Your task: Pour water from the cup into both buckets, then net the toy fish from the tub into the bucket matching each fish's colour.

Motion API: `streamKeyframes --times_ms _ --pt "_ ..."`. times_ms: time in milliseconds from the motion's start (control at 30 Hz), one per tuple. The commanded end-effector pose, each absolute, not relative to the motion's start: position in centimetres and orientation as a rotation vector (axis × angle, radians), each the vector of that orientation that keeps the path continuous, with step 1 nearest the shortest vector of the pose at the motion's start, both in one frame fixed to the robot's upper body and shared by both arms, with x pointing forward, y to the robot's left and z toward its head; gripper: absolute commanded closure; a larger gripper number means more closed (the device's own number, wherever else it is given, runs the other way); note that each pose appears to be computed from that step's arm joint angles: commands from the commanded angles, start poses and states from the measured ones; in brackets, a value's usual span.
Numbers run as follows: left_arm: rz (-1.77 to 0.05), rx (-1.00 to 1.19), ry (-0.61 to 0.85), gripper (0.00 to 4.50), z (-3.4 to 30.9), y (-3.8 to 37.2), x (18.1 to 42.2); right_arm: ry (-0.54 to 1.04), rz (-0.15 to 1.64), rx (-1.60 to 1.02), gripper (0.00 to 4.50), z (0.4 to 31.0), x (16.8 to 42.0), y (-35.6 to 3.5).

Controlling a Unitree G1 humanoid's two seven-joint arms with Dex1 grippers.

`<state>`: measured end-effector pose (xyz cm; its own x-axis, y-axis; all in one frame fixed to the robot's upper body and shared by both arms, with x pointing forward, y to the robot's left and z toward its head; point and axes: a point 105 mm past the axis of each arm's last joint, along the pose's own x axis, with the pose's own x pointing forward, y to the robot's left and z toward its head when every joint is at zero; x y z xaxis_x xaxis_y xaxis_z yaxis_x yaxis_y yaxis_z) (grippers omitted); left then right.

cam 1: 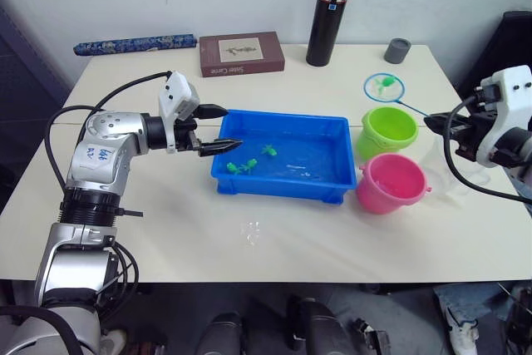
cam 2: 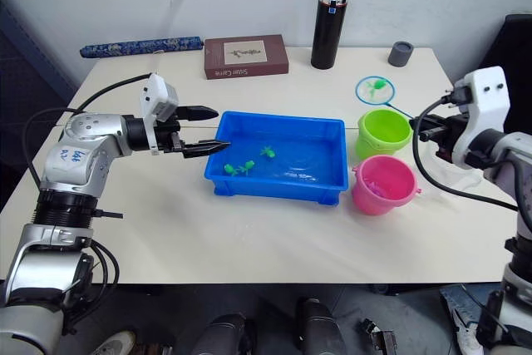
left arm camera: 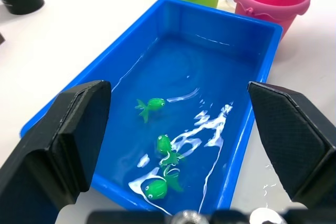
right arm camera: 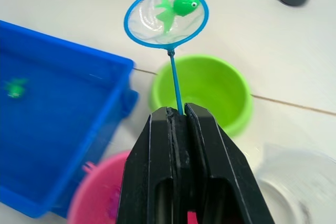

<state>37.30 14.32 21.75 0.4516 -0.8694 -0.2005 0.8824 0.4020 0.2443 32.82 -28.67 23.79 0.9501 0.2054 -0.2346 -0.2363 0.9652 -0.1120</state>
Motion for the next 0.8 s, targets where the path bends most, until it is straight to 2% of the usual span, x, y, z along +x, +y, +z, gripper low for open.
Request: streamKeyframes --times_ms 33,133,367,533,800 --pt "-1.106 0.371 0.002 0.03 22.9 14.5 37.3 0.188 0.154 -0.286 4.50 24.8 32.4 -30.4" --pt "-1.107 0.373 0.003 0.03 22.8 14.5 37.3 0.197 0.149 -0.369 4.50 24.4 32.4 -30.5" --pt "-1.110 0.374 0.004 0.03 22.7 14.4 37.4 0.210 0.181 -0.816 4.50 23.5 33.0 -29.1" --pt "-1.109 0.371 0.004 0.03 22.6 14.4 37.4 0.182 0.140 -1.090 4.50 24.1 33.6 -29.0" --pt "-1.111 0.370 0.001 0.03 22.5 14.4 37.3 0.167 0.119 -1.348 4.50 24.6 33.9 -29.1"
